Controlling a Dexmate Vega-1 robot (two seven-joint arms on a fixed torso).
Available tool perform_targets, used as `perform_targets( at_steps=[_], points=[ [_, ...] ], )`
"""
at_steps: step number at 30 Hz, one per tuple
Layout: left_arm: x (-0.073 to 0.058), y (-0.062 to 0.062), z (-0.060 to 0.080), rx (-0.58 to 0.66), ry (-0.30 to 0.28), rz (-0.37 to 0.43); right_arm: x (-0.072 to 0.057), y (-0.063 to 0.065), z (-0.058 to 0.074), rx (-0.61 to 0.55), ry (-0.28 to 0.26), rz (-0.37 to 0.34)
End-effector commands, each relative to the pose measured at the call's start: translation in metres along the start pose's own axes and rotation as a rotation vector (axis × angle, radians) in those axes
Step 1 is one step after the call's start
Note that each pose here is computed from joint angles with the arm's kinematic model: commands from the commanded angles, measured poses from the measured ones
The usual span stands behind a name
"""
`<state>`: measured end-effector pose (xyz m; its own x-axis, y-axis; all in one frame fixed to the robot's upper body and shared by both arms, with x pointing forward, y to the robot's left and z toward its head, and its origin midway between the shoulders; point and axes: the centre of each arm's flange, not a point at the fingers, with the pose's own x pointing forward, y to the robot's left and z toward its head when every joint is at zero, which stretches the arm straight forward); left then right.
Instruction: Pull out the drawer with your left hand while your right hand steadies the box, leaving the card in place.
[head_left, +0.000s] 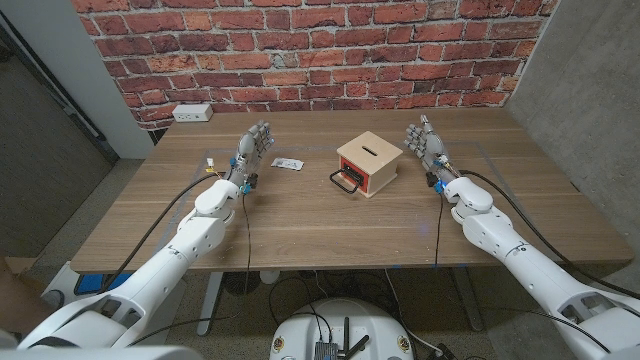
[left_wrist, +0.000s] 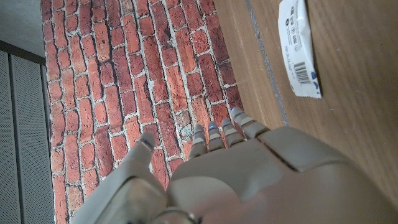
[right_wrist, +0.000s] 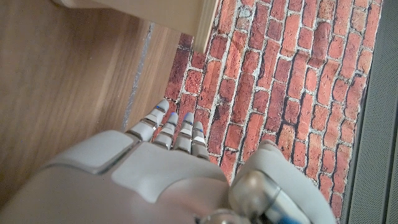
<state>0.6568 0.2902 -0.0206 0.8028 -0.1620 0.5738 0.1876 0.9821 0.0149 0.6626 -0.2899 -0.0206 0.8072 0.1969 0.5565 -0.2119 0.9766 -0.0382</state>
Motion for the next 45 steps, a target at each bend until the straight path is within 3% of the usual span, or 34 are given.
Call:
perform_targets(
  at_steps=[1,13,23,36,45],
  points=[
    [0.005,-0.002,0.009,0.027,-0.016,0.028,0.014,-0.007,0.000,-0.011,0.004,0.016],
    [-0.004,-0.011,0.021,0.073,-0.027,0.030,0.007,-0.007,0.003,-0.024,-0.016,0.001],
    [-0.013,-0.009,0.025,0.125,-0.033,0.005,0.002,0.000,0.001,-0.034,-0.033,-0.007],
    [-0.023,-0.008,0.042,0.218,-0.071,-0.022,-0.006,0.006,0.004,-0.043,-0.047,-0.032],
    [-0.025,-0.015,0.056,0.334,-0.077,-0.064,-0.008,0.007,0.003,-0.045,-0.046,-0.042]
  ],
)
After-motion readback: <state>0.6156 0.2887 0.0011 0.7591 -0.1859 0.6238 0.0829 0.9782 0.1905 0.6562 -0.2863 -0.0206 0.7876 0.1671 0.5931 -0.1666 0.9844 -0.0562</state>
